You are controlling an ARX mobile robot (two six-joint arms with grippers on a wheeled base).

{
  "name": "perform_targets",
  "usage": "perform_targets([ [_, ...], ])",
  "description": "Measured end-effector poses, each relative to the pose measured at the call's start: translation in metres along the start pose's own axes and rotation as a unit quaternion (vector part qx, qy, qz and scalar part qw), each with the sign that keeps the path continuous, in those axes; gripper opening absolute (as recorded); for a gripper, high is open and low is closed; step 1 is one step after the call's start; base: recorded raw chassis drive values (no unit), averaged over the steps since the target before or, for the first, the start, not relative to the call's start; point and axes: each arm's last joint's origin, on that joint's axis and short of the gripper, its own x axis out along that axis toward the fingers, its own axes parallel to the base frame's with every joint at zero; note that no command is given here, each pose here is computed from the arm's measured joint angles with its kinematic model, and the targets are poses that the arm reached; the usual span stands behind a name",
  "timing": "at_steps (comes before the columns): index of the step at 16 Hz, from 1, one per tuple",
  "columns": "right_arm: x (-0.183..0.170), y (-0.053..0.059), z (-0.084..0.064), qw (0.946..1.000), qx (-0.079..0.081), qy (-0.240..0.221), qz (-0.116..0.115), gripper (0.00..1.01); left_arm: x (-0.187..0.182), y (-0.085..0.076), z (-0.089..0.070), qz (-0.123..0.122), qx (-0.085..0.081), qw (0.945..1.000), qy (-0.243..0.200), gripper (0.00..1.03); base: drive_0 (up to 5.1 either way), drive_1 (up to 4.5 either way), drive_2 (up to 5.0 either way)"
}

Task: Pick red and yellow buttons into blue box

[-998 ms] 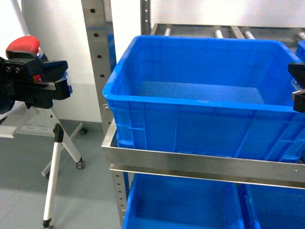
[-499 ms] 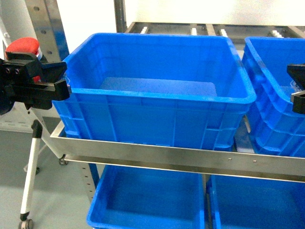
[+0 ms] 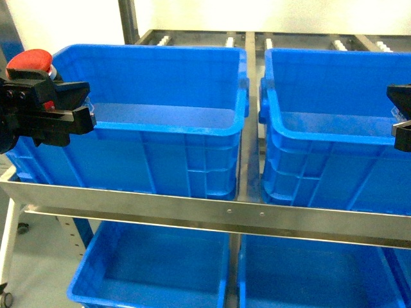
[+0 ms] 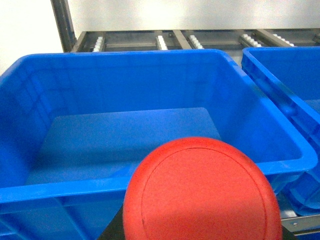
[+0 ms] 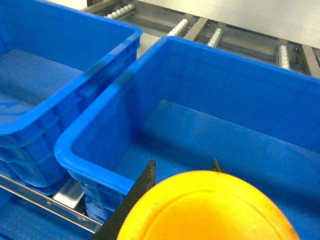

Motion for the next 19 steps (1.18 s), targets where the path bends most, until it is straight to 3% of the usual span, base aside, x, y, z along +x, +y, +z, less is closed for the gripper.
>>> perform_targets([
  [14,-0.0003,-0.0027,-0.0005,1.0000,0.001,0.002,-0.008,0.28,0.0000,-0.0024,0.0004,-0.007,0.000,1.0000,-0.002,0.24,4.7,-3.58,-1.4],
  [19,0.0000,0.0001,-0.0001,1.0000,0.000,0.001,-0.001,0.28,0.0000,0.0012,0.0000,0.002,0.000,1.0000,0.001,0.24,3.8,-2.86,-1.1],
])
